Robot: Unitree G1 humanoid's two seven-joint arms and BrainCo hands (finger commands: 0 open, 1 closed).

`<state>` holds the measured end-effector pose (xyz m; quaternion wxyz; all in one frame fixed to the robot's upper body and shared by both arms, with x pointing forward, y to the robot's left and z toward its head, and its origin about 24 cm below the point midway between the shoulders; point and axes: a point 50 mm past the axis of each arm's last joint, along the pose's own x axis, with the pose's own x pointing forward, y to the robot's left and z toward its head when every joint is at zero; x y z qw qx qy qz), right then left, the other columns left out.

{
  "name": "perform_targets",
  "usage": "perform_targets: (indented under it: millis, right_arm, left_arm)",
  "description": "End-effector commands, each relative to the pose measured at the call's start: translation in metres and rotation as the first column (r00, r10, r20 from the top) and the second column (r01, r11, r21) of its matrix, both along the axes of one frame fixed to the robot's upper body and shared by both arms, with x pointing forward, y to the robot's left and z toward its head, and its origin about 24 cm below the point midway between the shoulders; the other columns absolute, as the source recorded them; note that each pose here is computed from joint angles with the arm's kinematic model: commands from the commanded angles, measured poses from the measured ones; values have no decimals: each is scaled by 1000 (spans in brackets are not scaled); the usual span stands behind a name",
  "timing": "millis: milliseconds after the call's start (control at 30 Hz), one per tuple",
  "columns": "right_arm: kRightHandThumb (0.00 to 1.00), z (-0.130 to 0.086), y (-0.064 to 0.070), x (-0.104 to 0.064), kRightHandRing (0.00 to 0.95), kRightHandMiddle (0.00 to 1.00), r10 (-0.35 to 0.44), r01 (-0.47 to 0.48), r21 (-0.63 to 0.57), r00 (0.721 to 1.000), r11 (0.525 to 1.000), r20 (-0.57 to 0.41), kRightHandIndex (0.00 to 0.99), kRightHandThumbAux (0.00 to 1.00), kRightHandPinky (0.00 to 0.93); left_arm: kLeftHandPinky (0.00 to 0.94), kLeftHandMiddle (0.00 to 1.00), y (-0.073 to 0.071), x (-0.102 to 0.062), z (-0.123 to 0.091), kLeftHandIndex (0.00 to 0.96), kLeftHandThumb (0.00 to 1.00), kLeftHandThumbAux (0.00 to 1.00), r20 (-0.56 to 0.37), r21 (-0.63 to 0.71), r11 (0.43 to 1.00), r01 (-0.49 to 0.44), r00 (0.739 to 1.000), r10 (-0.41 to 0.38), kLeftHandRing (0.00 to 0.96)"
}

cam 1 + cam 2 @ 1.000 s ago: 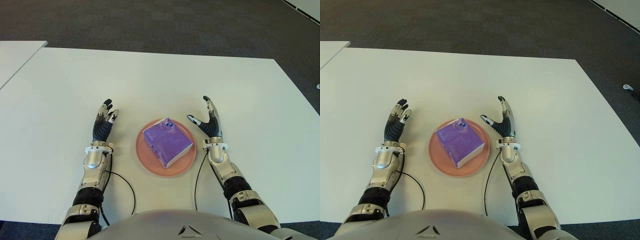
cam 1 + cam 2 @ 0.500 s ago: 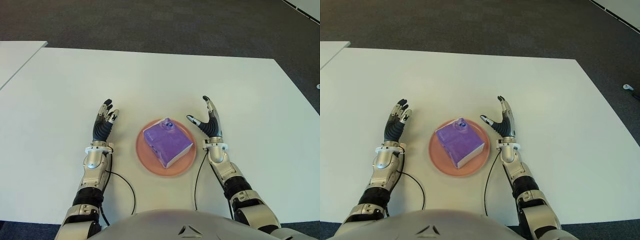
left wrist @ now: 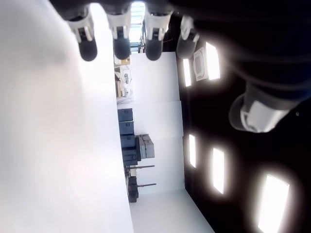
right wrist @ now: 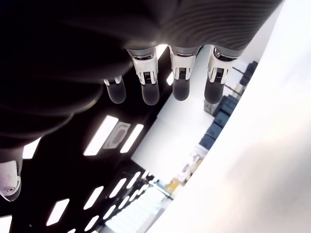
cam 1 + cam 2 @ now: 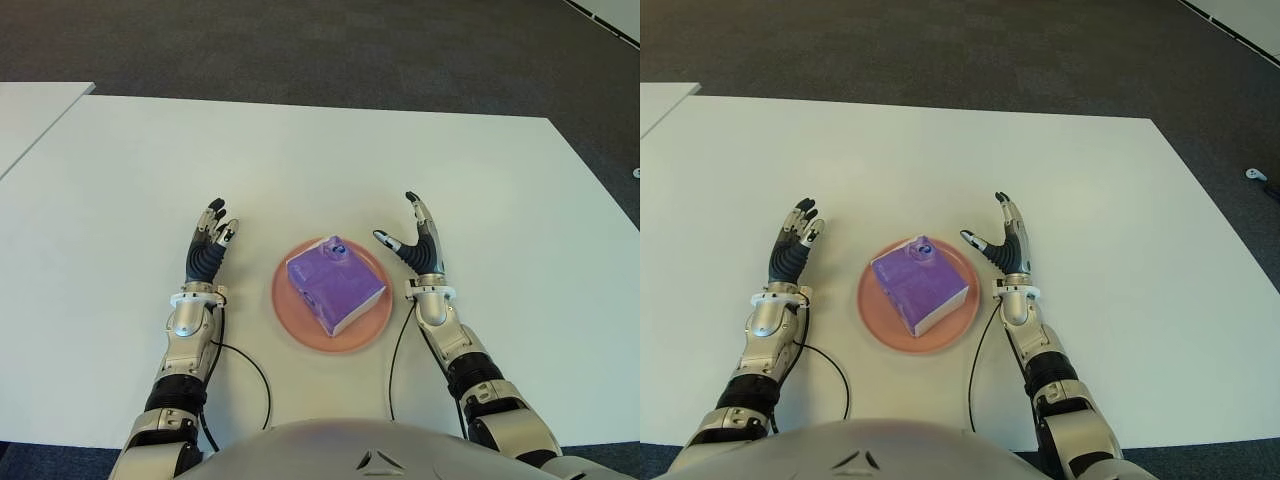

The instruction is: Put the tissue paper into the plate.

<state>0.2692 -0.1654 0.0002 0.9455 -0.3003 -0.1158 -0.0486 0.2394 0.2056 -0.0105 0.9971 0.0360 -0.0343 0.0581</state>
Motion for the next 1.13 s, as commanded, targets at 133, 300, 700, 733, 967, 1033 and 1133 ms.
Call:
perform_targets:
  millis: [133, 300, 700, 733, 967, 1033, 1133]
  right_arm:
    - [0, -24, 0, -16, 0, 0, -24, 22, -17, 994, 1000, -107, 0, 458, 0]
    - [0, -24, 1, -16, 0, 0, -24, 22, -17, 994, 1000, -107, 0, 458, 0]
    - [0, -24, 3, -16, 0, 0, -23, 21, -17, 994, 1000, -106, 0, 458, 0]
    - [0, -24, 3, -16, 0, 0, -23, 21, -17, 994, 1000, -106, 0, 458, 0]
    - [0, -24, 4, -16, 0, 0, -23, 21, -17, 994, 1000, -105, 0, 458, 0]
    - [0, -24, 4, -16, 0, 0, -23, 21, -17, 994, 1000, -105, 0, 458, 0]
    - [0, -24, 4, -16, 0, 0, -23, 22, -17, 994, 1000, -106, 0, 458, 0]
  left_arm:
    - [0, 0, 2, -10, -16, 0, 0, 454, -93, -13, 1000, 3, 996, -4, 0]
    - [0, 0, 3, -10, -15, 0, 0, 454, -93, -11, 1000, 6, 996, -7, 0]
    - [0, 0, 4, -10, -15, 0, 0, 441, -93, -12, 1000, 14, 996, -15, 0]
    - [0, 0, 4, -9, -15, 0, 0, 441, -92, -13, 1000, 14, 996, -15, 0]
    - [0, 0, 4, -9, -14, 0, 0, 444, -91, -12, 1000, 14, 996, -15, 0]
    - [0, 0, 4, -9, -14, 0, 0, 446, -91, -12, 1000, 14, 996, -15, 0]
    - [0, 0, 4, -9, -14, 0, 0, 448, -90, -11, 1000, 15, 996, -16, 0]
